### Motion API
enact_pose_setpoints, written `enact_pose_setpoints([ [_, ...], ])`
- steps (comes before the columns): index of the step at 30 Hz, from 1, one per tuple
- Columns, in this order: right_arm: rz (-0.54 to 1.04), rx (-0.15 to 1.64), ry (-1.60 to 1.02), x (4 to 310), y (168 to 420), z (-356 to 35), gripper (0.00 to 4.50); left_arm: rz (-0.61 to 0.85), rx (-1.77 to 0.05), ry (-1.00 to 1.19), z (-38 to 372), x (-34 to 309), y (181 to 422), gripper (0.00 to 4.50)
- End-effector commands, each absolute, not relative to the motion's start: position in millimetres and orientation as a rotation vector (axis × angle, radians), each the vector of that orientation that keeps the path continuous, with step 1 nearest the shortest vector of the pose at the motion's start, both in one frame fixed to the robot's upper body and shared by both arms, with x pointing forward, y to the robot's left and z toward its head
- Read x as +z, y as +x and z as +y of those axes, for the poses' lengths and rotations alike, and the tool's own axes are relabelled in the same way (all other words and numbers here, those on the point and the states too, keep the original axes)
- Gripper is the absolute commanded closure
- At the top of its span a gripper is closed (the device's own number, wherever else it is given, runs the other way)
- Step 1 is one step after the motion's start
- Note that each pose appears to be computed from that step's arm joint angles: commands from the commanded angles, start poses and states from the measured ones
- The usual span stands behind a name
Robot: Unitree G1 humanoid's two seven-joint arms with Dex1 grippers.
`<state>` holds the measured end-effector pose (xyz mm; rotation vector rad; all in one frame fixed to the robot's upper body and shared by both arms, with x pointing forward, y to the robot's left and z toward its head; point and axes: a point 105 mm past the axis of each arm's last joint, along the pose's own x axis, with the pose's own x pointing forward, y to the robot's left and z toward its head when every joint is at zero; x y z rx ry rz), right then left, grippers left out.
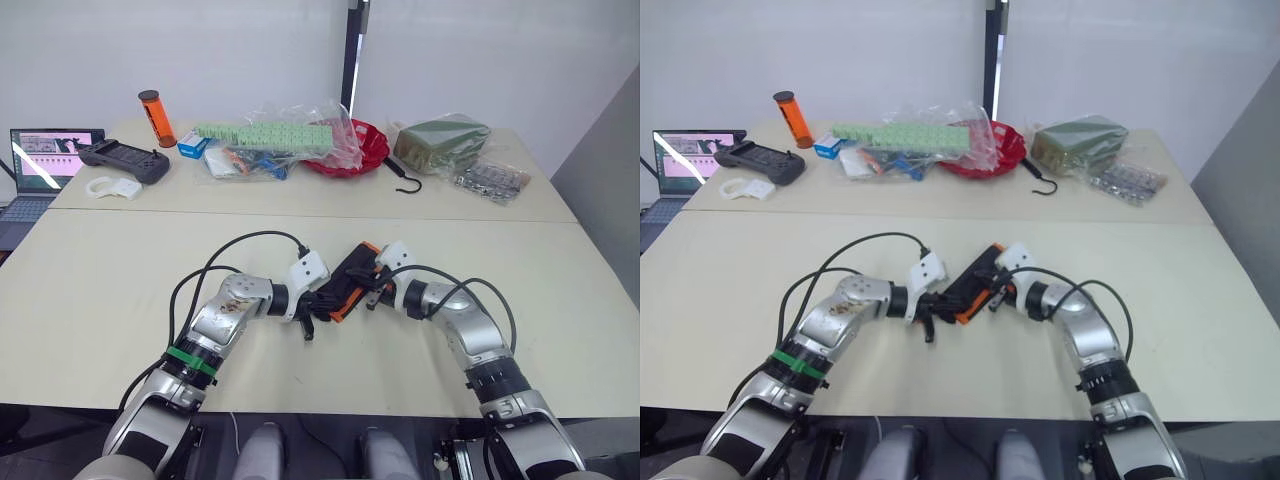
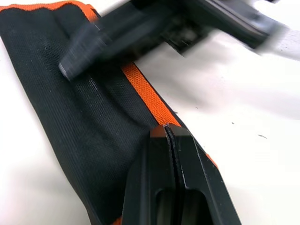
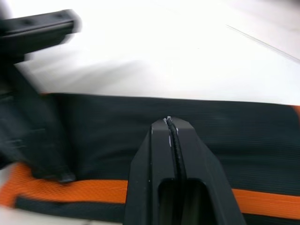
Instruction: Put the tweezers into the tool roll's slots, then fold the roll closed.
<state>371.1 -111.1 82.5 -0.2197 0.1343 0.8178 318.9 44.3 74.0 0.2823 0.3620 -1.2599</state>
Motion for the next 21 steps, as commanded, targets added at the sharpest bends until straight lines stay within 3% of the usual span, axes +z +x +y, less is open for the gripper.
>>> enact_pose_setpoints([
  [1, 0.300, 0.653, -0.253, 42.5, 376.4, -157.6, 4.50, 0.523, -1.197, 0.284, 61.8, 39.2, 311.5, 4.46],
  [9, 0.273, 0.566, -0.250, 45.5, 393.8, -167.2, 4.50, 0.509, -1.177, 0.252, 64.2, 42.3, 312.6, 4.46],
  [13, 0.073, 0.575, -0.208, 85.4, 398.2, -162.6, 4.50, 0.318, -1.210, 0.121, 54.1, 87.5, 316.6, 4.46],
  [16, -0.025, 0.608, -0.184, 109.2, 394.7, -161.2, 4.50, 0.260, -1.229, 0.088, 54.0, 104.6, 314.2, 4.46],
  [21, -0.108, 0.665, -0.168, 139.5, 383.9, -163.1, 4.50, 0.163, -1.095, 0.067, 69.9, 130.9, 330.8, 4.46],
])
